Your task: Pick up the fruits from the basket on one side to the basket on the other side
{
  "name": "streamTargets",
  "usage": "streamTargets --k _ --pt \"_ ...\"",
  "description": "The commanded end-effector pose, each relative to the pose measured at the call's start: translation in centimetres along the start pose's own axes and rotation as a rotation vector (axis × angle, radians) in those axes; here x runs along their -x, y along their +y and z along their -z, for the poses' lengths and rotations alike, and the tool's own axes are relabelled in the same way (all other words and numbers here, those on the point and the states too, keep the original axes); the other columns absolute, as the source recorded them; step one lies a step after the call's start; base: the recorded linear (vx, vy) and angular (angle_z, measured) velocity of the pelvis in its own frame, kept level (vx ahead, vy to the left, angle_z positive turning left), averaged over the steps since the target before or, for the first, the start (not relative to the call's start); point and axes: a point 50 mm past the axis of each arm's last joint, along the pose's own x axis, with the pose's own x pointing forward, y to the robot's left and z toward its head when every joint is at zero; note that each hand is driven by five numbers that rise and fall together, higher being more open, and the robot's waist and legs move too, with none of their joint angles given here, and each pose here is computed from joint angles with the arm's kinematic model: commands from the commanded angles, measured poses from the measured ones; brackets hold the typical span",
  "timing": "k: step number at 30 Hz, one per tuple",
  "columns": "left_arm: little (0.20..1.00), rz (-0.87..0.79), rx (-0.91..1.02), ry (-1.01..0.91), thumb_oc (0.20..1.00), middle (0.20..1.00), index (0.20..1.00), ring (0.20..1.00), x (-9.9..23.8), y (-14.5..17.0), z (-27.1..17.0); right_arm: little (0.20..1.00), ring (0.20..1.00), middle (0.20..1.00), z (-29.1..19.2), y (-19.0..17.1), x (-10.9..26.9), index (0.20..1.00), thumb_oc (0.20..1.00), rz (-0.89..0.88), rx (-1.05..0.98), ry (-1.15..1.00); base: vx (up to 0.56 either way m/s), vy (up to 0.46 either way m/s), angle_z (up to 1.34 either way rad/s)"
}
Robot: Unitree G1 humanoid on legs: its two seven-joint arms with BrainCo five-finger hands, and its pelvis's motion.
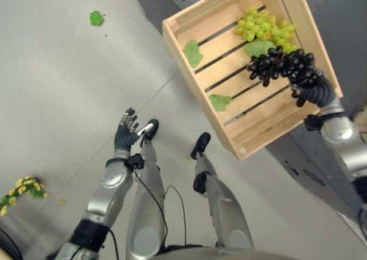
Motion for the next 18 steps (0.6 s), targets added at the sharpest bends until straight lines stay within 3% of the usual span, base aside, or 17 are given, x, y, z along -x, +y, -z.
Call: streamTargets --k 1,9,10,18 --pt "1.000 -0.003 -0.063 -0.065 1.000 1.000 1.000 1.000 0.7 1.7 -1.5 0.200 0.200 0.200 -3.5 -3.3 -1.1 0.200 0.200 0.075 -0.004 -0.161 -0.02 0.014 -0.07" --pt "1.000 0.057 -0.384 -0.194 1.000 1.000 1.000 1.000 -0.4 2.6 -4.9 0.200 0.200 0.200 -9.5 -6.4 -0.8 0.200 0.200 -0.051 0.212 -0.354 0.00 0.010 -0.10" --pt "1.000 0.095 -0.475 -0.253 1.000 1.000 1.000 1.000 -1.2 2.3 -6.4 0.200 0.200 0.200 -11.1 -6.2 -1.2 0.200 0.200 -0.090 0.269 -0.400 -0.03 0.035 -0.03" --pt "1.000 0.206 -0.553 -0.403 1.000 1.000 1.000 1.000 -3.8 -0.6 -10.4 0.200 0.200 0.200 -16.9 -3.4 -4.5 0.200 0.200 -0.198 0.453 -0.528 -0.01 0.009 -0.07"
